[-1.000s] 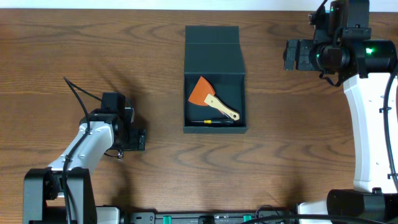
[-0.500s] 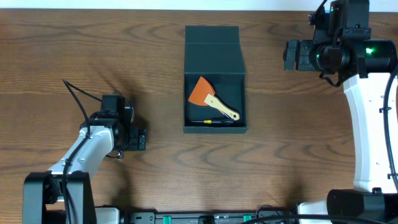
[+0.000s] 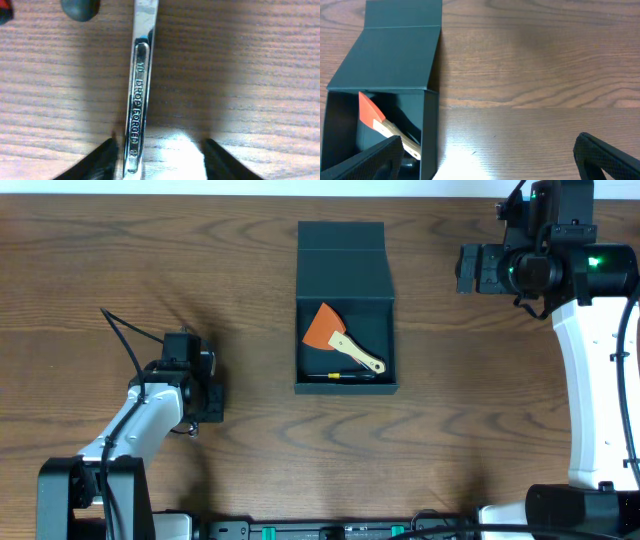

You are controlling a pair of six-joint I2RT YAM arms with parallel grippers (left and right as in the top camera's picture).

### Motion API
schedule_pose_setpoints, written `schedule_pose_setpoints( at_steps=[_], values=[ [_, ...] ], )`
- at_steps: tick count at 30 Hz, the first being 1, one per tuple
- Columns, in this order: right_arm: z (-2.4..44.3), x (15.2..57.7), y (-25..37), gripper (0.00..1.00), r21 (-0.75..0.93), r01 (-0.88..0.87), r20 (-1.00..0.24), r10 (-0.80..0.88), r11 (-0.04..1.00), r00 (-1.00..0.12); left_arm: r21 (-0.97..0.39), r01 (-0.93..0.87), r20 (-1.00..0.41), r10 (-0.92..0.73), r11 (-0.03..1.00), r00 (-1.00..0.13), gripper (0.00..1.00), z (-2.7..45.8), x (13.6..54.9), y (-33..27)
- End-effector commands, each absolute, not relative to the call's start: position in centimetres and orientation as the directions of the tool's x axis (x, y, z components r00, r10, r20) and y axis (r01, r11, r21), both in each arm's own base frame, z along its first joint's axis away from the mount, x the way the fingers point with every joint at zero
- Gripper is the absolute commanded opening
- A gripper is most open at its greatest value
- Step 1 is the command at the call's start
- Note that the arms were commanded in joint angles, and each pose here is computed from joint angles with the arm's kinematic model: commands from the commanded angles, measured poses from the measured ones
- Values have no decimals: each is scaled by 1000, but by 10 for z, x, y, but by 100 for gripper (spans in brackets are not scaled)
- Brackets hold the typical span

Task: Pack container
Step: 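Lower the left gripper onto the chrome wrench and grasp it, then carry the wrench with the left gripper into the box and release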

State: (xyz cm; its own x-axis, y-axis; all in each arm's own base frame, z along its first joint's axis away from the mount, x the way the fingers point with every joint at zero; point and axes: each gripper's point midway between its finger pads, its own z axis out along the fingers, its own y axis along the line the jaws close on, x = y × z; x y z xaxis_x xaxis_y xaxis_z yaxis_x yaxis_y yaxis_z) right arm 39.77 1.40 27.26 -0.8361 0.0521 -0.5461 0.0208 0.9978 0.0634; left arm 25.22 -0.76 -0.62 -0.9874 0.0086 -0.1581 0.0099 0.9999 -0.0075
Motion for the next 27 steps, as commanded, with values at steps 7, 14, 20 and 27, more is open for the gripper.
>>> schedule_pose_setpoints(
  at_steps=[7,14,20,27],
  values=[
    [272,398,10,99,56,25,-545,51,998,-837,-19,-7,-83,-9,1000,-997,26,-21,231,-8],
    [272,398,10,99,56,25,-545,51,998,-837,-20,-23,-82,-24,1000,-996,11,-21,231,-8],
    [272,398,10,99,55,25,-545,51,998,-837,-23,-49,-82,-51,999,-995,6,-21,231,-8],
    [272,398,10,99,55,25,-544,51,998,-837,-83,-81,-90,-89,993,-992,6,-7,242,-18]
  ],
)
